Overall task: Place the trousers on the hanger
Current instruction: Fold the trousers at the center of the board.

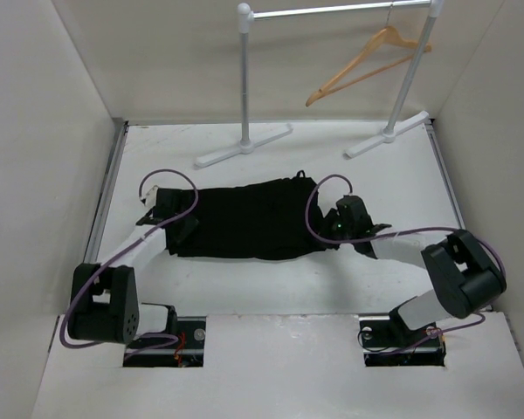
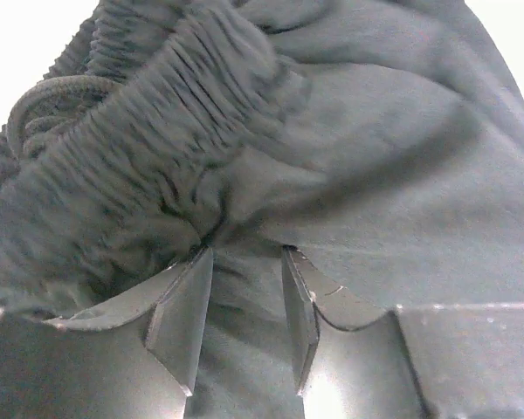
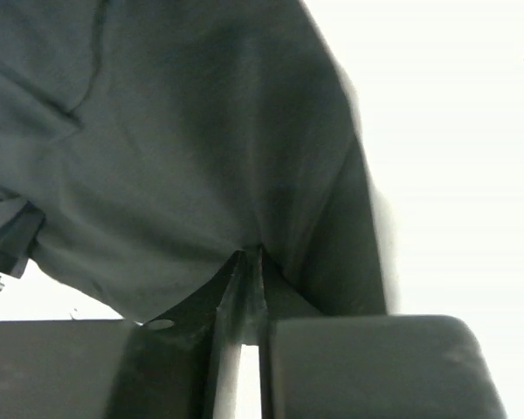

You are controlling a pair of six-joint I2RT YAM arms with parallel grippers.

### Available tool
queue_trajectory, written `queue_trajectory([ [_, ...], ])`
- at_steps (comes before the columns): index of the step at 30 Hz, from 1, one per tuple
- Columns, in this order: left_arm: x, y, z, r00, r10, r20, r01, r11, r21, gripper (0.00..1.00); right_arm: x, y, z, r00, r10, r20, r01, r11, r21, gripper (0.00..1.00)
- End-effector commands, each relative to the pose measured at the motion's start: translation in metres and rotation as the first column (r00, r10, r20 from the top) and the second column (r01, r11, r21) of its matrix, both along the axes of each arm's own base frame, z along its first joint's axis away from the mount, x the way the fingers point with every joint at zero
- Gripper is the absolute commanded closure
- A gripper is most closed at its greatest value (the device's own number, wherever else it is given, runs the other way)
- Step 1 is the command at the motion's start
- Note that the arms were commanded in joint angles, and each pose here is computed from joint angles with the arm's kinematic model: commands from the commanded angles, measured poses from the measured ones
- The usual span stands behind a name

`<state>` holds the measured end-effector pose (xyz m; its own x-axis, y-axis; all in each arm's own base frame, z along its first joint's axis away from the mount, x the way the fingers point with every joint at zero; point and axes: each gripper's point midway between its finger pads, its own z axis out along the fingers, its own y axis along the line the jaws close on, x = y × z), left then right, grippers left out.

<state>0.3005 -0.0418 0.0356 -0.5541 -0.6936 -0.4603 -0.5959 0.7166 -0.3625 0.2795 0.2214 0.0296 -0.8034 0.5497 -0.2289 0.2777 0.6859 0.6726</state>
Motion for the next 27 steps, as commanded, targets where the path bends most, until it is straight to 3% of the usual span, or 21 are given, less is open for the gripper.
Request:
queue_trajectory([
  [1,0.008,-0.005,0.037,0.994,-0.024,0.105,0.027,0.999,-0.024,0.65,-0.001,-0.001,0.029,0.998,0.006,0.061,-0.006,1.0,0.009,0.78],
  [5,0.01,-0.02,0.083,0.978,-0.067,0.195,0.076,0.996,-0.038,0.67,-0.001,-0.005,0.088,0.984,0.036,0.172,-0.037,0.999,0.001,0.52],
  [7,0.011,-0.027,0.102,0.97,-0.094,0.224,0.103,0.994,-0.03,0.68,0.002,-0.009,0.124,0.968,0.048,0.245,-0.049,0.999,-0.003,0.47],
  [9,0.015,-0.039,0.116,0.959,-0.136,0.248,0.144,0.99,-0.011,0.69,0.018,-0.015,0.155,0.945,0.039,0.325,-0.036,0.999,-0.015,0.55],
  [12,0.018,-0.063,0.12,0.945,-0.201,0.259,0.209,0.978,-0.002,0.73,0.057,-0.009,0.175,0.922,0.068,0.382,-0.055,0.998,-0.043,0.86],
  [13,0.018,-0.071,0.119,0.941,-0.22,0.256,0.228,0.974,-0.001,0.74,0.072,-0.005,0.176,0.921,0.075,0.382,-0.064,0.997,-0.043,0.91],
  [18,0.004,-0.101,0.111,0.929,-0.284,0.237,0.291,0.957,0.004,0.78,0.125,0.026,0.154,0.935,0.109,0.337,-0.126,0.992,0.03,0.94],
  [27,-0.026,-0.099,0.107,0.937,-0.272,0.22,0.284,0.959,-0.022,0.79,0.184,0.027,0.078,0.977,0.055,0.206,-0.074,0.994,0.082,0.91],
])
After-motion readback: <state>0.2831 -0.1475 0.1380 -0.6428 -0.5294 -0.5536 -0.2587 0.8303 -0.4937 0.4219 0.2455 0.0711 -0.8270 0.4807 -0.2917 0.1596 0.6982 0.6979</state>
